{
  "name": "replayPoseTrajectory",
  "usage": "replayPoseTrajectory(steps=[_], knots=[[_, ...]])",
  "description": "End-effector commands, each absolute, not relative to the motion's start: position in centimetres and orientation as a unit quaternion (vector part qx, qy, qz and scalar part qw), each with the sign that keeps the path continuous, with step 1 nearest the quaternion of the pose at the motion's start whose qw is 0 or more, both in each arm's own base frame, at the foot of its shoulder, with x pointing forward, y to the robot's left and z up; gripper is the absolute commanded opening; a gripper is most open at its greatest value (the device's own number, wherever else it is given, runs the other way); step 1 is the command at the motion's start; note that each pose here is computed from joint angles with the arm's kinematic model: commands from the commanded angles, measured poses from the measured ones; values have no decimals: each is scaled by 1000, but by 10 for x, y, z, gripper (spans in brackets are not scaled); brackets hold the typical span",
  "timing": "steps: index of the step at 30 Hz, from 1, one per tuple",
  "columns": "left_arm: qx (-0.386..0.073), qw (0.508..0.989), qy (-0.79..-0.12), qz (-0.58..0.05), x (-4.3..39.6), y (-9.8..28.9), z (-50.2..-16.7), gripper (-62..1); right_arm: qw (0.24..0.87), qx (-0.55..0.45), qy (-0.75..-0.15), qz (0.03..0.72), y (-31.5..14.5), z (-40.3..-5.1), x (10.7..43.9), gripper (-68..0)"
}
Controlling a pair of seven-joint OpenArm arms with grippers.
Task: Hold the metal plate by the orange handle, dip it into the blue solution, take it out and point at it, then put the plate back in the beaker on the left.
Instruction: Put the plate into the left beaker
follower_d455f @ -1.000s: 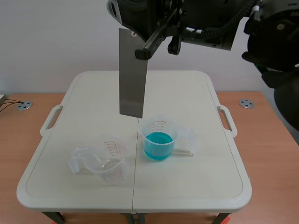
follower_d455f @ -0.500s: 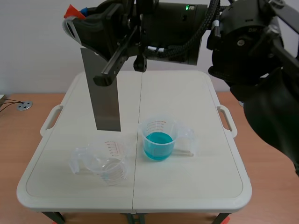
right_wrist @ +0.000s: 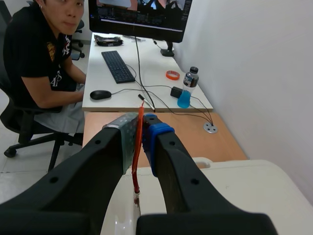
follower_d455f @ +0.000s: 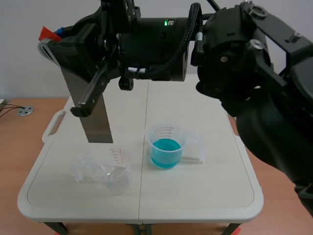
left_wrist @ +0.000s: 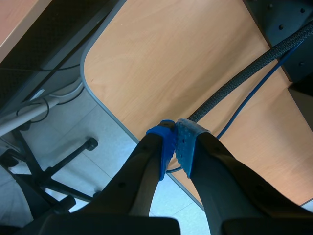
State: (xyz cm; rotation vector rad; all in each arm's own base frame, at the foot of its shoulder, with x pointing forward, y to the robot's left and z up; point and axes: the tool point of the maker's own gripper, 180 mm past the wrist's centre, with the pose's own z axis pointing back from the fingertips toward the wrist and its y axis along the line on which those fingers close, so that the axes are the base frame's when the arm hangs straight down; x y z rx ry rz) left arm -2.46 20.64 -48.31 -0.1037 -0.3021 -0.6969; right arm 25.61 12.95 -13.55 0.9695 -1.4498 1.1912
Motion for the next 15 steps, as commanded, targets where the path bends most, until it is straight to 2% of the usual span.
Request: replayPoseTrajectory(steps=[1,15], knots=[[-50,927,-152,-339,-22,207,-482,-580,475,403,-613,486,132,-119,256,-662],[-47,933,-132,-332,-35,216,-487,-580,481,403,-611,483,146,-124,253,-662]])
